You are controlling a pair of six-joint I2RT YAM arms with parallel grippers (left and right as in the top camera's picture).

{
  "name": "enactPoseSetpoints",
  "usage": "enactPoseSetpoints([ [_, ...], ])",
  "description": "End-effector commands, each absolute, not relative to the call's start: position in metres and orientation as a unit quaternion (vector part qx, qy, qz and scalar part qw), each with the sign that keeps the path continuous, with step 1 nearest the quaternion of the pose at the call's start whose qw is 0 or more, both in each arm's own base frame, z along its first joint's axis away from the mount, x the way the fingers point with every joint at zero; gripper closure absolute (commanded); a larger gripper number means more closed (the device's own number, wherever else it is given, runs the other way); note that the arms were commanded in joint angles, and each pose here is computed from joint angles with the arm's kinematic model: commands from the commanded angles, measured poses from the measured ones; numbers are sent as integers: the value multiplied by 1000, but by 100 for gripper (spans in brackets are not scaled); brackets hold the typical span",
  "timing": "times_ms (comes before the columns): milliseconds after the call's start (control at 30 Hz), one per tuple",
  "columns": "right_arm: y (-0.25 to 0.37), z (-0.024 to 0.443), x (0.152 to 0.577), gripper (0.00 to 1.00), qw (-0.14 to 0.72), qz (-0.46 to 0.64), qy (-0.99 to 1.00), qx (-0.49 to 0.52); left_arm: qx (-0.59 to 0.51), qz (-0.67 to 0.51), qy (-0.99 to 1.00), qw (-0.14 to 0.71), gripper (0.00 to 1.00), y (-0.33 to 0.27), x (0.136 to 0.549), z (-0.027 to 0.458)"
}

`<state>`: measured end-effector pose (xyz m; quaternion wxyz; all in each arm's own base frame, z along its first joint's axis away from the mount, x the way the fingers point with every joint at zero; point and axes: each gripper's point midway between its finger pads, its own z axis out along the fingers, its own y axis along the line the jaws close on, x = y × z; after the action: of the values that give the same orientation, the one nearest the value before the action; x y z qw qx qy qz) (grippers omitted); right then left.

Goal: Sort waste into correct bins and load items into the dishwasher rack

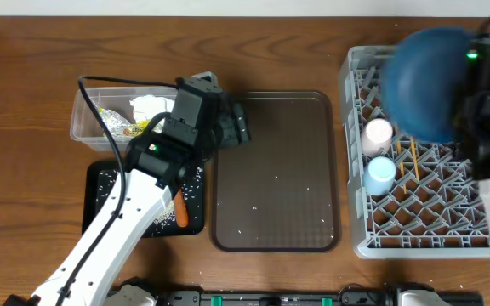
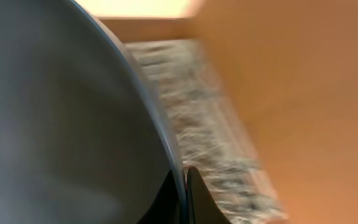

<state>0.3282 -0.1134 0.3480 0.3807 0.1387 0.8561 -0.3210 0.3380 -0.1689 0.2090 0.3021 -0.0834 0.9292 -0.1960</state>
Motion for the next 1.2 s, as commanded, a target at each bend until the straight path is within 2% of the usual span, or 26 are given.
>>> enactPoseSetpoints([
  [0,-174,395,279,99,345,-491,762,241,-84,-191,928,309,12,-167,340,213],
  [200,-219,425,237,99,318,-579,662,354,-84,-191,928,309,6,-167,340,213],
  [433,-253,424,236,99,268,-616,641,372,-84,-191,928,309,2,-167,340,213],
  [633,-280,401,249,99,187,-651,647,351,-84,-191,928,309,0,-167,340,213],
  [967,-328,334,239,99,7,-672,679,295,-84,-191,928,309,0,-167,340,213],
  [1167,-329,293,241,99,-40,-661,708,247,-84,-191,928,309,0,-167,340,213],
])
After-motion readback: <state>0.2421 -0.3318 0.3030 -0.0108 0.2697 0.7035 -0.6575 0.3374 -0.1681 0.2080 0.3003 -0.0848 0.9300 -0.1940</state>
